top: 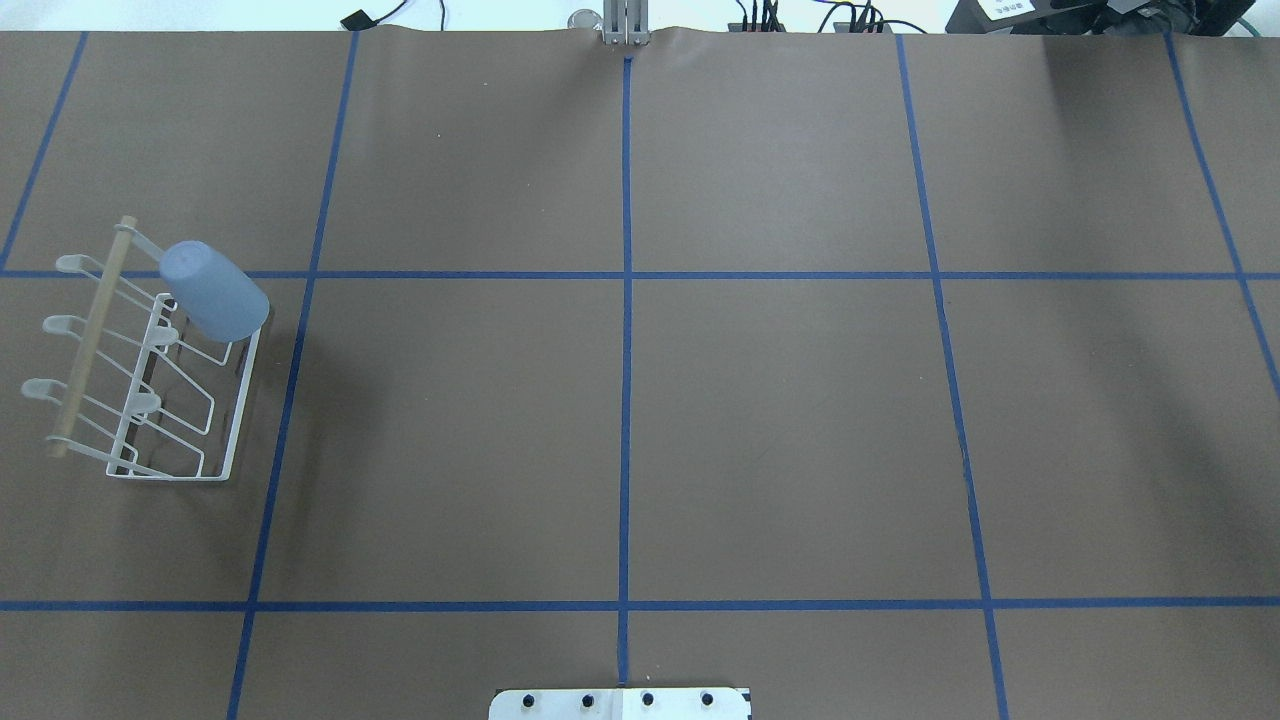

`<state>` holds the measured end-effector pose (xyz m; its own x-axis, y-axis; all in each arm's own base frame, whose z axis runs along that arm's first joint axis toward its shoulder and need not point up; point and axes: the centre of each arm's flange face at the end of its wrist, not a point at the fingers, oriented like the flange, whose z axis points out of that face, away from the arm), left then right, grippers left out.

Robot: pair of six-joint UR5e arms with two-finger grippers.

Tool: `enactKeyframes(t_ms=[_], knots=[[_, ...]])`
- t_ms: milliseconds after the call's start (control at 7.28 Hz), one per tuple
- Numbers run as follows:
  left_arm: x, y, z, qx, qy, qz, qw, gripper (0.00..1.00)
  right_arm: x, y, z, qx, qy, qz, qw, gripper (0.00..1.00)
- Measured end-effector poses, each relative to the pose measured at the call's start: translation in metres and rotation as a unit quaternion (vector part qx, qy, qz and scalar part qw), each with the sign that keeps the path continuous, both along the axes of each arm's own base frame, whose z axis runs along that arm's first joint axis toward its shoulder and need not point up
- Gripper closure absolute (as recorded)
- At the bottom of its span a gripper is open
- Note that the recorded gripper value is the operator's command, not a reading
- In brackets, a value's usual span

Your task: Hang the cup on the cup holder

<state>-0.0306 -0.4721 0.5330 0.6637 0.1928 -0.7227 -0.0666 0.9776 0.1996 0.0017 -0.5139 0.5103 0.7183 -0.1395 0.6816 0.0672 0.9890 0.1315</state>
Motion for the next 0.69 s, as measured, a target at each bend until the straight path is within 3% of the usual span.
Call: enactKeyframes(t_ms=[687], knots=[[0.001, 0.004, -0.004, 0.005, 0.001, 0.000, 1.0000, 0.01, 0.018, 0.025, 0.032, -0.023, -0.001, 0.014, 0.9996, 0.00]])
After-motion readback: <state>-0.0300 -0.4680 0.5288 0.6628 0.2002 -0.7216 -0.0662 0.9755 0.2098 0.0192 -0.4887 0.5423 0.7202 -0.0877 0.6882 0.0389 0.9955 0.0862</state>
